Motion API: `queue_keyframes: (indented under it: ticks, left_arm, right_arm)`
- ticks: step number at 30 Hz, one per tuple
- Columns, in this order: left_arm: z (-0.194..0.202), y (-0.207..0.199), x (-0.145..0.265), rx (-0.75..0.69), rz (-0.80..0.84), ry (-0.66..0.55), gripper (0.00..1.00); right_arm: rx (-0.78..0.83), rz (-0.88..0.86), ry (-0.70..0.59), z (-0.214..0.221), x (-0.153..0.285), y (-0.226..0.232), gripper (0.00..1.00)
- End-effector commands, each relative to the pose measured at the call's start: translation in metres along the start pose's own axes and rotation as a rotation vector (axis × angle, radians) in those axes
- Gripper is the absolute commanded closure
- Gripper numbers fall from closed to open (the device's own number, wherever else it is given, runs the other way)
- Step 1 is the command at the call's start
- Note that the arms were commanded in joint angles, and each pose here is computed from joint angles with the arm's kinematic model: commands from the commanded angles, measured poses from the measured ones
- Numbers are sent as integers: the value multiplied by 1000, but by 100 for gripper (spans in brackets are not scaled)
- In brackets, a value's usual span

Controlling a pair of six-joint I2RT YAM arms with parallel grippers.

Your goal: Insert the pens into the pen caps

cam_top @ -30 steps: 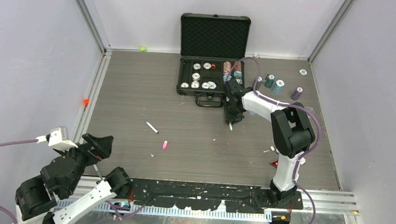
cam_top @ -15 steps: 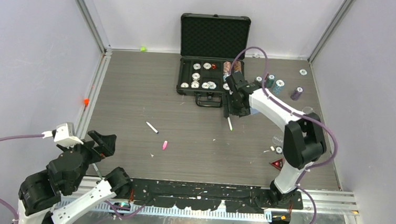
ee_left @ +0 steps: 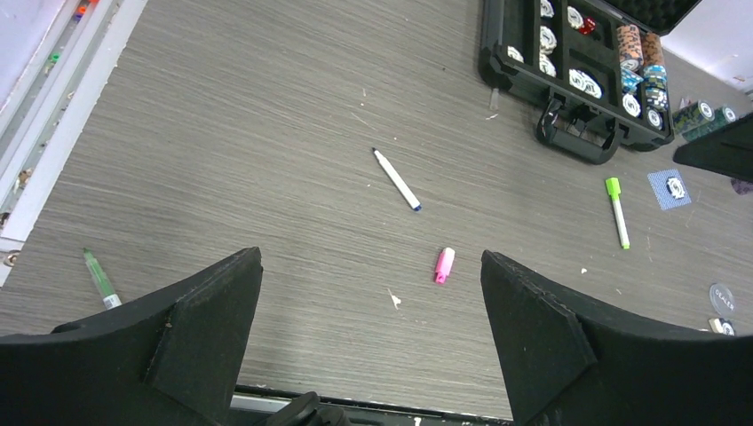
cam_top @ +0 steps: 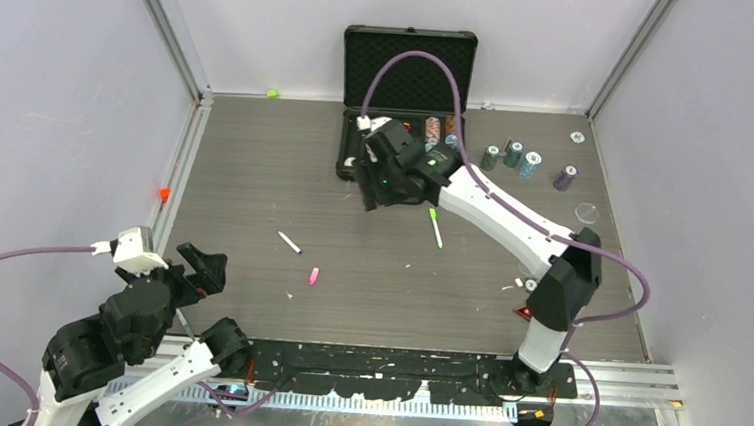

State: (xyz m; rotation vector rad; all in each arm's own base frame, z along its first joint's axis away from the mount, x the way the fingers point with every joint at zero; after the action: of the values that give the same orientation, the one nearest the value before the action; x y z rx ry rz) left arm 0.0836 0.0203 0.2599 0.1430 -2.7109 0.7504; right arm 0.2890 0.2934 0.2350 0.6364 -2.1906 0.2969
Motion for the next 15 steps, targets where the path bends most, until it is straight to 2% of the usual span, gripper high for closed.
queue_keyframes:
  ticks: [1,15]
  left_arm:
    - [-4,-5,-3,12,-1,-25,5]
    - [-8,6,5,72,37,-70,6]
  right_arm:
    - [29,-7,-2,-17,-11,25,33]
    - [121,-138,28,-19,-68,119,34]
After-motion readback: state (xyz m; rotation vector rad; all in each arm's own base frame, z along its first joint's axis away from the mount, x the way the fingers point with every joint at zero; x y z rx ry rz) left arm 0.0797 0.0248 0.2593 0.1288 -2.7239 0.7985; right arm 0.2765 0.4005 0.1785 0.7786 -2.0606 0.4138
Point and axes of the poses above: each gripper's point midway between its finger pads, its own x axis back along the fingers, its own y axis along the line the jaws close on, z = x × y, the point moved 4 cm from there along x, back along the fingers, and after that the axes turned 7 degrees about x, right-handed, at the moved point
